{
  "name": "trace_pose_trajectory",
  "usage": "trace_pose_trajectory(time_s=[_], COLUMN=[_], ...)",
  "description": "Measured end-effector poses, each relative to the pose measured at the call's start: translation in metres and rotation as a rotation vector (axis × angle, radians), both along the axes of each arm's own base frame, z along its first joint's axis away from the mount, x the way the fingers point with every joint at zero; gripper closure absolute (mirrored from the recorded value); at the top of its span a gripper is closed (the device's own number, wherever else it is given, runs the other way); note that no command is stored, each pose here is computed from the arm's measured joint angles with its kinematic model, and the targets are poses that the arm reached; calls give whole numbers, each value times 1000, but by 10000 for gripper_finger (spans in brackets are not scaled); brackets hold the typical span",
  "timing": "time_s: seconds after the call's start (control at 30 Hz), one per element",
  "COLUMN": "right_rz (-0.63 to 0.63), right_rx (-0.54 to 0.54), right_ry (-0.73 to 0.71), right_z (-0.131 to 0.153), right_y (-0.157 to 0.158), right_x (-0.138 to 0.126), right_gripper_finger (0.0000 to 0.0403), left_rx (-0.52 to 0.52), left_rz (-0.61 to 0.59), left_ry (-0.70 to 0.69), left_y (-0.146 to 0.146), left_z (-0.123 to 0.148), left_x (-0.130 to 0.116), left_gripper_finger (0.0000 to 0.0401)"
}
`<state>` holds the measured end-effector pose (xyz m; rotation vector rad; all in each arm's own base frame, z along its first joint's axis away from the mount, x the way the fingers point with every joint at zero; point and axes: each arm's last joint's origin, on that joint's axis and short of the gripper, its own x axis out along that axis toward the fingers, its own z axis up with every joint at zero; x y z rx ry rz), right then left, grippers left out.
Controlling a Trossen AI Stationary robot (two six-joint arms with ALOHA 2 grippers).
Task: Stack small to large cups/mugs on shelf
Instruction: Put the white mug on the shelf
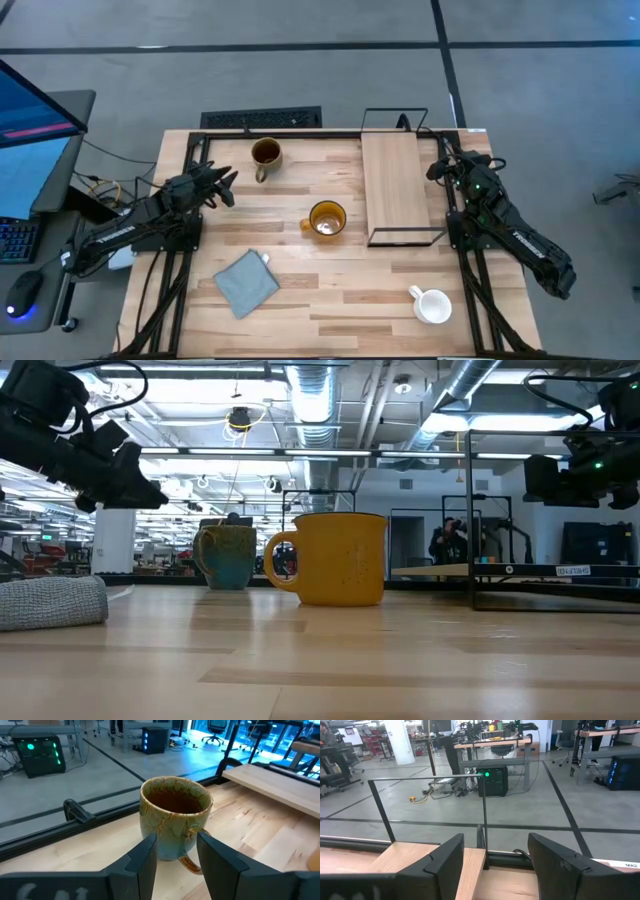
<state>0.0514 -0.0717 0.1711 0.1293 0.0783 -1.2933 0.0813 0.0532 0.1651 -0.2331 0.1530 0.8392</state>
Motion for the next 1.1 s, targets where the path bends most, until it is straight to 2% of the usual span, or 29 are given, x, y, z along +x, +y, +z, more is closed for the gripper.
trace_pose_trajectory(time_s=[0.37,0.67,0.77,0.93,1.1], right_rz=[-1,-8,39,210,239], right_rx=[0,5,-50,-224,-300], right_ry=[-4,-68,-119,-222,-262], right_z=[0,1,8,31,61], right_y=[0,0,0,3,10], right_x=[0,0,2,5,-1], right_gripper_finger=[159,159,159,159,159], left_rx=[6,7,6,6,7], left_rz=[12,14,14,15,14], left_ry=[-5,-8,-8,-10,-9], left_y=[0,0,0,0,0], left_z=[1,1,1,1,1], left_x=[0,0,0,0,0], left_gripper_finger=[271,271,271,271,271])
